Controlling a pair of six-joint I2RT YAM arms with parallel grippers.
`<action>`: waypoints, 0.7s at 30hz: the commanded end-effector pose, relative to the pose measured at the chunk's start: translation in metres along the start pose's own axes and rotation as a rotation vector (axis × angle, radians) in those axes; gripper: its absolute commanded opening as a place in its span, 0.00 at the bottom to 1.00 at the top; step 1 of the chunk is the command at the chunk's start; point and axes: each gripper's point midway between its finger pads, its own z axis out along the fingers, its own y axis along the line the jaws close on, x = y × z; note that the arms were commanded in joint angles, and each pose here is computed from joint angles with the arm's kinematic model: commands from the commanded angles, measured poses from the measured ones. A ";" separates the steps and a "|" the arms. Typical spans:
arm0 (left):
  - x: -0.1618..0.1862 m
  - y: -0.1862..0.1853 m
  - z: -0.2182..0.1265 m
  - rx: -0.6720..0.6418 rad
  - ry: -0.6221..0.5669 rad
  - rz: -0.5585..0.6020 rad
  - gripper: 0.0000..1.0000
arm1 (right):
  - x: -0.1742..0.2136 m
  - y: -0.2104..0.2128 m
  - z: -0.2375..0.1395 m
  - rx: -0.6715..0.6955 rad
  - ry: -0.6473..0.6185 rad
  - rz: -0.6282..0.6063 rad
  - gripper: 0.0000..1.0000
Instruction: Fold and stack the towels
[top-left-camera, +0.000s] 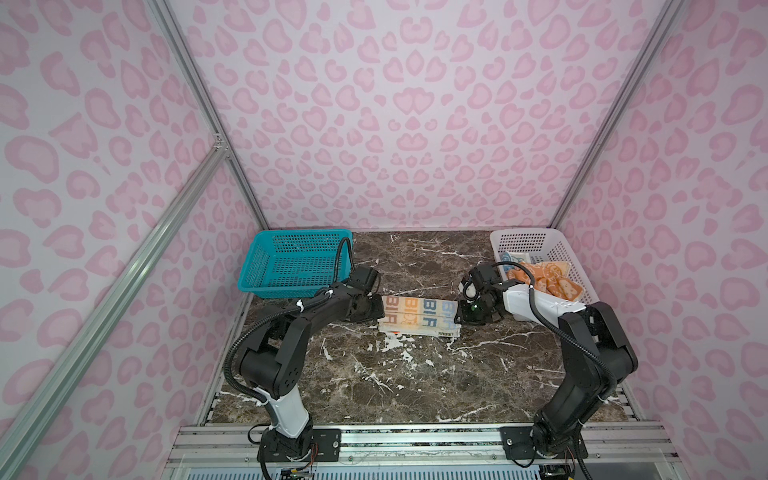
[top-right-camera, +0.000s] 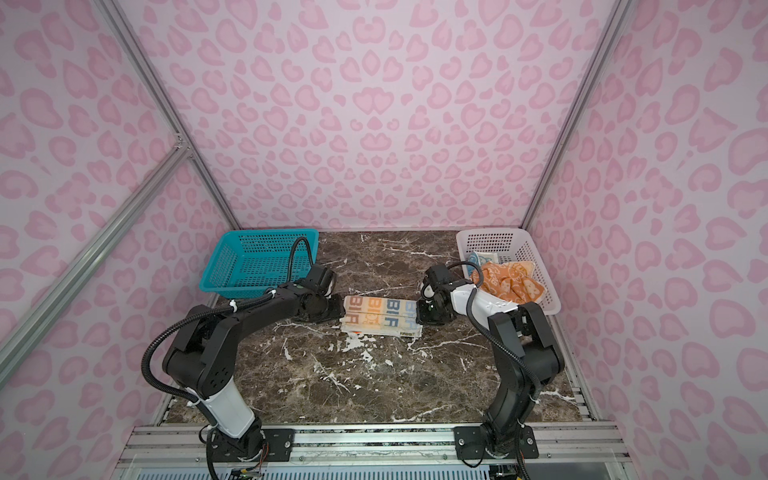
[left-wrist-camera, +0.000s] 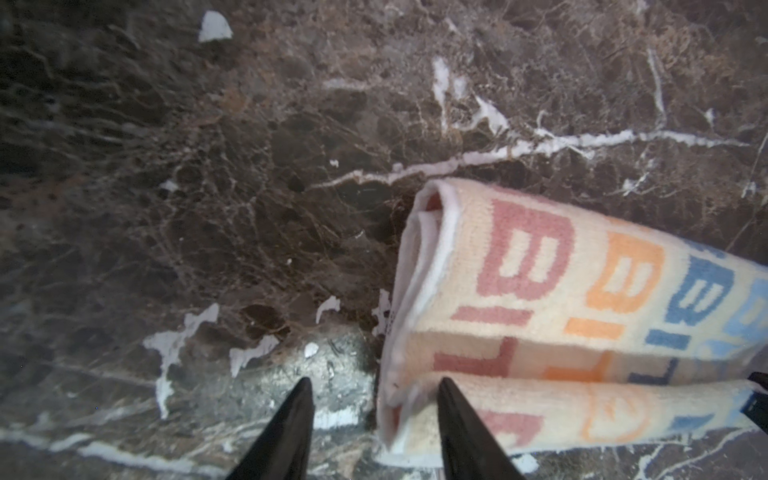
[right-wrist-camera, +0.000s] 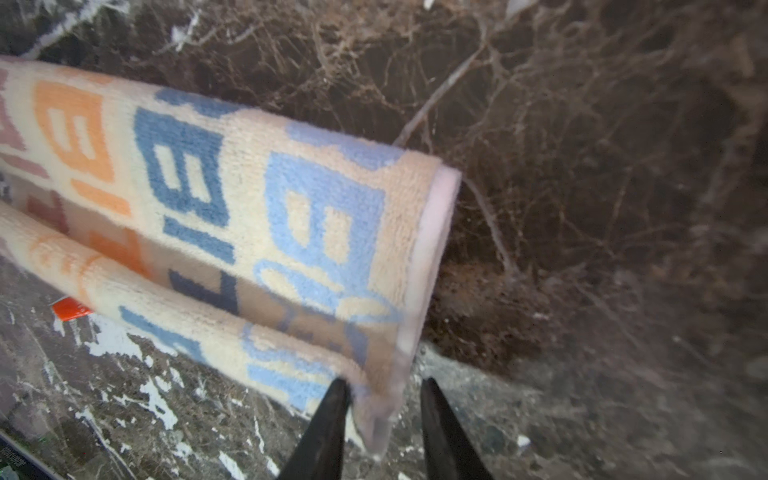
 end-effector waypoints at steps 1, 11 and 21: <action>-0.011 -0.017 -0.021 0.062 -0.033 -0.007 0.60 | -0.004 0.007 -0.014 -0.009 -0.028 -0.004 0.55; -0.001 -0.082 -0.027 0.327 0.053 -0.060 0.73 | -0.003 0.062 -0.019 -0.301 -0.057 0.050 0.80; 0.045 -0.059 0.006 0.281 0.150 -0.082 0.75 | 0.027 0.048 0.014 -0.303 0.030 0.096 0.85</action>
